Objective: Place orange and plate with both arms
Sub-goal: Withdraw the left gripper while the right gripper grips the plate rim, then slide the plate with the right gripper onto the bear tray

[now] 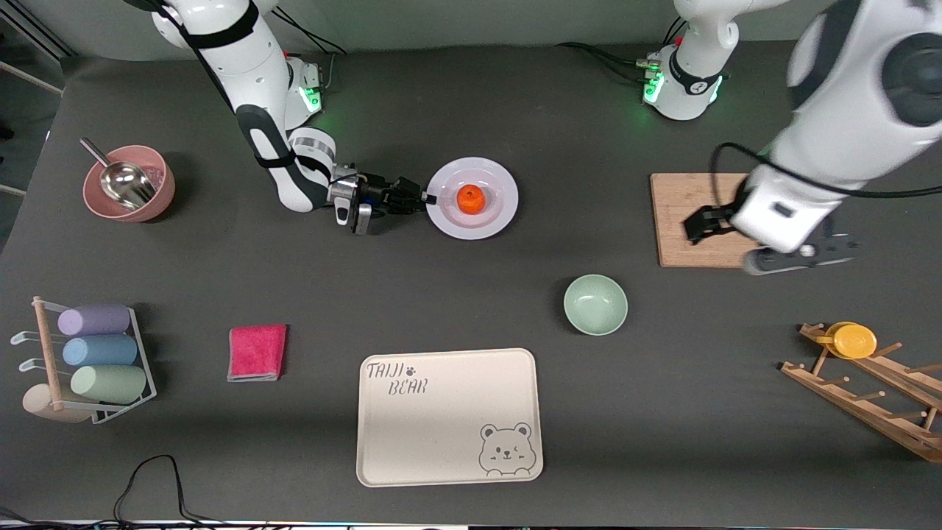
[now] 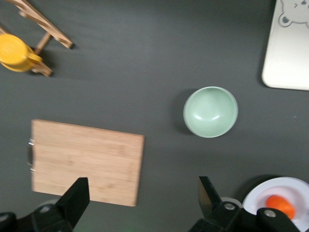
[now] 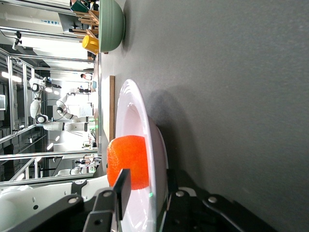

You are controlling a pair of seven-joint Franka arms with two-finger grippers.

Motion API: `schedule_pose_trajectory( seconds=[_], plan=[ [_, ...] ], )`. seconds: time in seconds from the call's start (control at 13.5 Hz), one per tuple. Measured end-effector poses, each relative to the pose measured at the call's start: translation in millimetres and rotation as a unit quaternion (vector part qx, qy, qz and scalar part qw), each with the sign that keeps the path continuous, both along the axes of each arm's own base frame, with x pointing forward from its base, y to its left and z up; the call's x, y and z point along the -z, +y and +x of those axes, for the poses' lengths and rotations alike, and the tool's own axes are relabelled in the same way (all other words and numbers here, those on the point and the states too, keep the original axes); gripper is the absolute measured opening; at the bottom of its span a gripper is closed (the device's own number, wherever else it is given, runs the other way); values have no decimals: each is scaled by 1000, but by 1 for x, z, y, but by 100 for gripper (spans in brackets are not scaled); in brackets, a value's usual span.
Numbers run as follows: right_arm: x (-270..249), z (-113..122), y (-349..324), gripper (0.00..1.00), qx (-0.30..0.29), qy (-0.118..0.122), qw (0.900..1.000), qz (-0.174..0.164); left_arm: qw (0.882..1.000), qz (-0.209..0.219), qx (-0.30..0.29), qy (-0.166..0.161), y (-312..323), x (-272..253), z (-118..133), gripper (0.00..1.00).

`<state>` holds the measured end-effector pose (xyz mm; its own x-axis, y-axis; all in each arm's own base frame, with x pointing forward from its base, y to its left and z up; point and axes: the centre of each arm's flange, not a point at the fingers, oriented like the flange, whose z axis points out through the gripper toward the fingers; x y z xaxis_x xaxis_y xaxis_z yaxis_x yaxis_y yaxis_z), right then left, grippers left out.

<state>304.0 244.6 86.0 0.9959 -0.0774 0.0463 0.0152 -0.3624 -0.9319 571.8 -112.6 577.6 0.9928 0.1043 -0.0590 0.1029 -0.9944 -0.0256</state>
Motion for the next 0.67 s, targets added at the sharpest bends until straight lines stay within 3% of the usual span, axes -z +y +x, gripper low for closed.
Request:
schedule_pose_trajectory(
  seconds=[0.07,0.22,0.3,0.37,0.67],
  plan=[
    [0,-1,2,33,0,0,1000,1,1000,-5,14,0,34,-8,0,100],
    [0,-2,6,11,1,0,1000,3,1000,-16,20,1,82,-20,-4,100],
    [0,-2,7,11,1,0,1000,4,1000,-17,20,4,92,-23,-8,100],
    [0,-1,7,5,2,0,1000,7,1000,-20,21,8,96,-26,-11,100],
    [-5,7,10,4,7,-7,1000,17,999,-29,16,14,111,-37,-22,100]
  ],
)
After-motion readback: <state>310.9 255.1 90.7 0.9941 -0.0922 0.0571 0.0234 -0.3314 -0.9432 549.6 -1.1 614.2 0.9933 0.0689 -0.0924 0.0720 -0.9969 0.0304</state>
